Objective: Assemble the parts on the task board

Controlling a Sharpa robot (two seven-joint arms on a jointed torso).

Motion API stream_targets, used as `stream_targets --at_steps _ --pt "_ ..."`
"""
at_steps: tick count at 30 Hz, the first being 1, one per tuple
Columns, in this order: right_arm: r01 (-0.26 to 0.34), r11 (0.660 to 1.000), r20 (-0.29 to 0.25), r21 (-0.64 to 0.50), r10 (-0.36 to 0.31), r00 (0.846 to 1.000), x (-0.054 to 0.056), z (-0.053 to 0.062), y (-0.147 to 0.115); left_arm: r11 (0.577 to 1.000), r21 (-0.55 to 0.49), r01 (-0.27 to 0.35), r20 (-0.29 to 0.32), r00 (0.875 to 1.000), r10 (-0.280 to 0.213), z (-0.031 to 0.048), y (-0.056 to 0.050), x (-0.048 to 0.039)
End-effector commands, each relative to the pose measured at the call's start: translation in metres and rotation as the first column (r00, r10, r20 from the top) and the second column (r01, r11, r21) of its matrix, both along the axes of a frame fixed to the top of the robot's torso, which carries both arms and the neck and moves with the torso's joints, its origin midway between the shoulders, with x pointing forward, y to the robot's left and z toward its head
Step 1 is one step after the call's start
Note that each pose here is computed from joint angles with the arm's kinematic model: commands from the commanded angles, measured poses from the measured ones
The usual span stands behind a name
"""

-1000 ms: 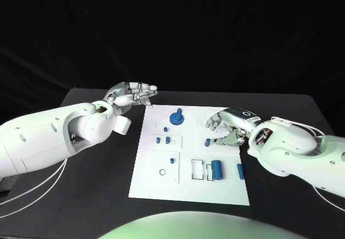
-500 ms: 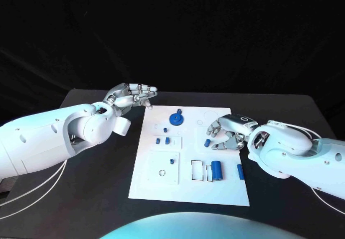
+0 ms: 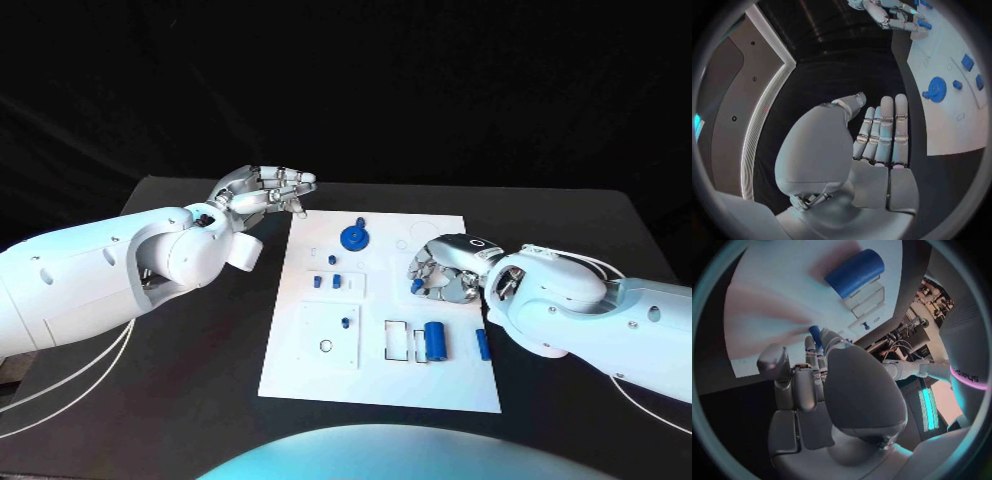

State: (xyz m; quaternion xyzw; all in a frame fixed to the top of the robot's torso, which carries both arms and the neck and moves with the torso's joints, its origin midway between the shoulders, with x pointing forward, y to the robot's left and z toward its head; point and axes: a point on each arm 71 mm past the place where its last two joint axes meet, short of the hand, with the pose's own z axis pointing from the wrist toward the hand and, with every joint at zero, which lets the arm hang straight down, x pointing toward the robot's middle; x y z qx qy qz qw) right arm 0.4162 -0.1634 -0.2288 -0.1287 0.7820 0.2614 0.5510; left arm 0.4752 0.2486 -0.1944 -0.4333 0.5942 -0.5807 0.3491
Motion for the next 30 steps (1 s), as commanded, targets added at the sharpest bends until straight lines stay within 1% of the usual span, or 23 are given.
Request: stream_targets --at_steps 1,12,24,30 --pt "-0.008 1.0 -0.001 -0.003 0.008 1.0 -0.0002 -0.0012 0.0025 1.0 -0.014 0.018 0.001 1.0 -0.018 0.0011 -0.0024 -0.0005" --pt "-0.001 1.0 0.0 -0.016 0.001 1.0 0.0017 -0.0039 0.0059 1.0 -0.014 0.02 -0.001 1.0 -0.02 0.0011 -0.0024 -0.0006" --pt "0.008 1.0 0.054 0.006 -0.008 0.999 0.0005 0.0002 0.0062 1.0 -0.013 0.019 -0.003 1.0 -0.019 0.0009 -0.0021 -0.0006" --pt "0.012 0.999 0.076 0.035 -0.015 0.997 -0.0012 0.006 0.0051 1.0 -0.012 0.019 -0.004 1.0 -0.019 0.0008 -0.002 -0.0004"
